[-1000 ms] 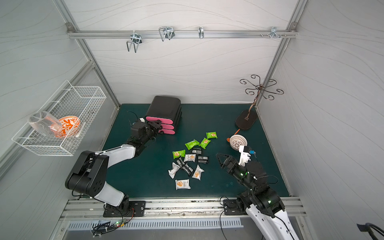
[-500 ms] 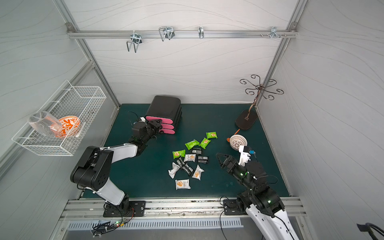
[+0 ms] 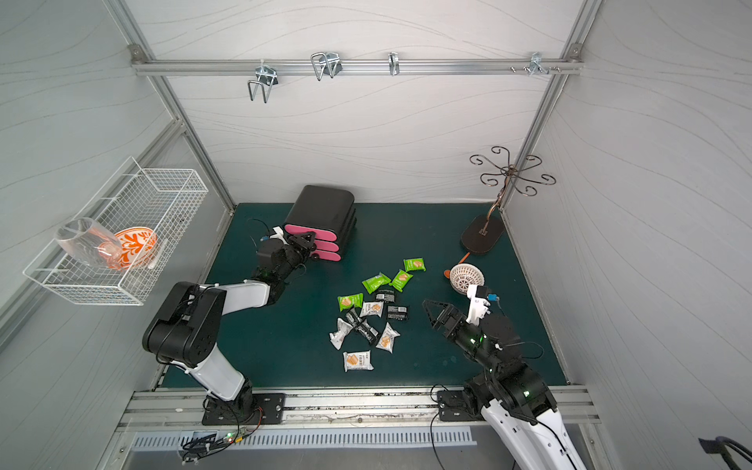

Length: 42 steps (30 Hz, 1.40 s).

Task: Place the cookies into the drawer by color
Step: Open the drawer in the storage box.

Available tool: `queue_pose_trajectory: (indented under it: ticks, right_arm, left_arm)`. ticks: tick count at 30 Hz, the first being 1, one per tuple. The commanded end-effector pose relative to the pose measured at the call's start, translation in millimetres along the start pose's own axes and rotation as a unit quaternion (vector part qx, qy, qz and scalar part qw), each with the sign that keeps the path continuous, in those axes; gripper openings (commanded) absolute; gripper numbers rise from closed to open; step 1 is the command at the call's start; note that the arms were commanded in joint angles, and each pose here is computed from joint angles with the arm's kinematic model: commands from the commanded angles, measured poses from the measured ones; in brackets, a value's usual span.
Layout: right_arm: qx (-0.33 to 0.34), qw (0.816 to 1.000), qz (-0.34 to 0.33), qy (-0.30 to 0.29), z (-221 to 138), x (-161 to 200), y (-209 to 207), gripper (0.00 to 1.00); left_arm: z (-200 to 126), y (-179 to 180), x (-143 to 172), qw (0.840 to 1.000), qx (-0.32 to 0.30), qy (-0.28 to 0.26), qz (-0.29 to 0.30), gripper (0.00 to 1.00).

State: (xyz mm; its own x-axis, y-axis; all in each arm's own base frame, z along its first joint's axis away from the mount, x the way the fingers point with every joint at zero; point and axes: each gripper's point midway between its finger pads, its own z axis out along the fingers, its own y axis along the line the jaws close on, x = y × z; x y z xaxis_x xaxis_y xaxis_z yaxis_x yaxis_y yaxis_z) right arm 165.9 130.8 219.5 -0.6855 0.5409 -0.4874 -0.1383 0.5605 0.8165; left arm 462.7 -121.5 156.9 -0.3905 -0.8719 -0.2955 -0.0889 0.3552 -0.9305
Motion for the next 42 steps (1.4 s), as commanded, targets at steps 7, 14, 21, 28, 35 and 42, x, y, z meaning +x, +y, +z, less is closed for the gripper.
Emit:
queue_pose_trajectory:
  ticks: [7,14,21,28,35,42]
  right_arm:
    - [-0.01,1.0,-0.011,0.005,-5.3,-0.8,9.6,0.94]
    - [-0.013,1.0,-0.006,0.004,-3.4,-1.2,9.9,0.94]
    - [-0.017,1.0,0.0,0.01,-0.4,0.3,11.2,0.94]
    - [-0.016,1.0,0.006,0.013,1.7,2.4,8.5,0.94]
    - [-0.014,1.0,0.007,0.01,0.8,2.2,6.7,0.94]
    - [-0.012,1.0,0.007,0.011,-0.2,3.1,6.1,0.95]
  left_arm:
    - [-18.2,-10.2,-6.2,0.999,0.019,-0.015,0.027,0.0]
    - [-39.9,-3.8,1.4,1.0,0.011,-0.007,0.021,0.0]
    - [-62.7,7.5,17.1,1.0,0.0,0.006,0.01,0.0]
    - [-85.3,19.9,32.1,1.0,-0.017,0.016,0.002,0.0]
    - [-95.4,18.1,43.7,0.999,-0.025,0.021,0.036,0.06]
    - [-101.0,20.3,38.1,0.998,-0.031,0.002,0.047,0.33]
